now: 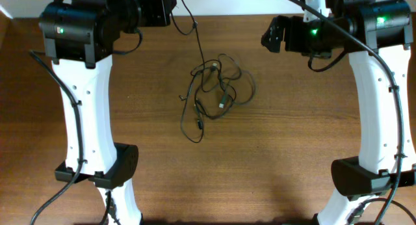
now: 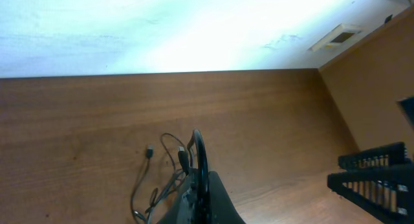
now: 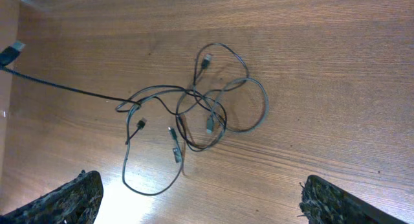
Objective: Untangle cables
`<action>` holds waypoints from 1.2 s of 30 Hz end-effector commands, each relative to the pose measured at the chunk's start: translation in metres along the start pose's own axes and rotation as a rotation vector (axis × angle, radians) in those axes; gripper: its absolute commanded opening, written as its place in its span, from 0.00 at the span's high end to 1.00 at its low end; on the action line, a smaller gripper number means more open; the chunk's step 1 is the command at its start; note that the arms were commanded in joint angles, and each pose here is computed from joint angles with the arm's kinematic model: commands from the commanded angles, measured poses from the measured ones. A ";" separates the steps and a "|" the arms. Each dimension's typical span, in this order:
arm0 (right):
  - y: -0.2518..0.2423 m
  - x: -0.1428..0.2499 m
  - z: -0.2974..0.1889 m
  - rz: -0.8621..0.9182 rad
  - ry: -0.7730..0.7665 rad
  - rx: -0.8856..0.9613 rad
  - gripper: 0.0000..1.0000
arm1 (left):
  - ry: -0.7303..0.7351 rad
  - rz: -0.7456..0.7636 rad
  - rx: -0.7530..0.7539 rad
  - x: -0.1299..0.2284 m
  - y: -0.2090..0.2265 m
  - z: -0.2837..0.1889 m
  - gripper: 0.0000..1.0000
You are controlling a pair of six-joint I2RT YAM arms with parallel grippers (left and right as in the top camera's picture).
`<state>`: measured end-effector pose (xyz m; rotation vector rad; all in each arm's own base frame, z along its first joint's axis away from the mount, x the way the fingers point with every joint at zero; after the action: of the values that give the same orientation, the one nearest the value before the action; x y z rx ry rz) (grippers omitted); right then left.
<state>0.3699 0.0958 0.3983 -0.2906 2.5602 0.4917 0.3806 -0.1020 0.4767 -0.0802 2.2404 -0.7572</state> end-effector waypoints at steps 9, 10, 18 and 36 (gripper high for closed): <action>0.053 -0.001 0.133 0.043 0.209 -0.164 0.01 | -0.088 -0.086 -0.022 -0.012 0.014 -0.040 1.00; 0.056 -0.002 0.142 0.069 0.214 -0.178 0.01 | -0.087 -0.086 -0.023 -0.011 0.014 -0.040 1.00; 0.075 -0.029 0.199 0.342 0.159 -0.368 0.09 | -0.068 -0.092 -0.015 -0.009 0.014 -0.040 1.00; 0.113 -0.033 0.284 0.425 0.103 -0.452 0.70 | -0.039 -0.100 -0.002 -0.005 0.013 -0.039 1.00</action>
<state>0.4872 0.3109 0.2290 0.0628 2.5878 1.2883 0.3731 -0.0704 0.4793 -0.2258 2.2555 -0.7705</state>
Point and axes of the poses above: each gripper's point midway between its finger pads, its own z axis out along the fingers, its own y axis along the line the jaws close on, x = y × z, the point moved 8 cm from there along -z, back along the fingers, and after that the axes turned 12 degrees about -z, right-handed, at the moved point
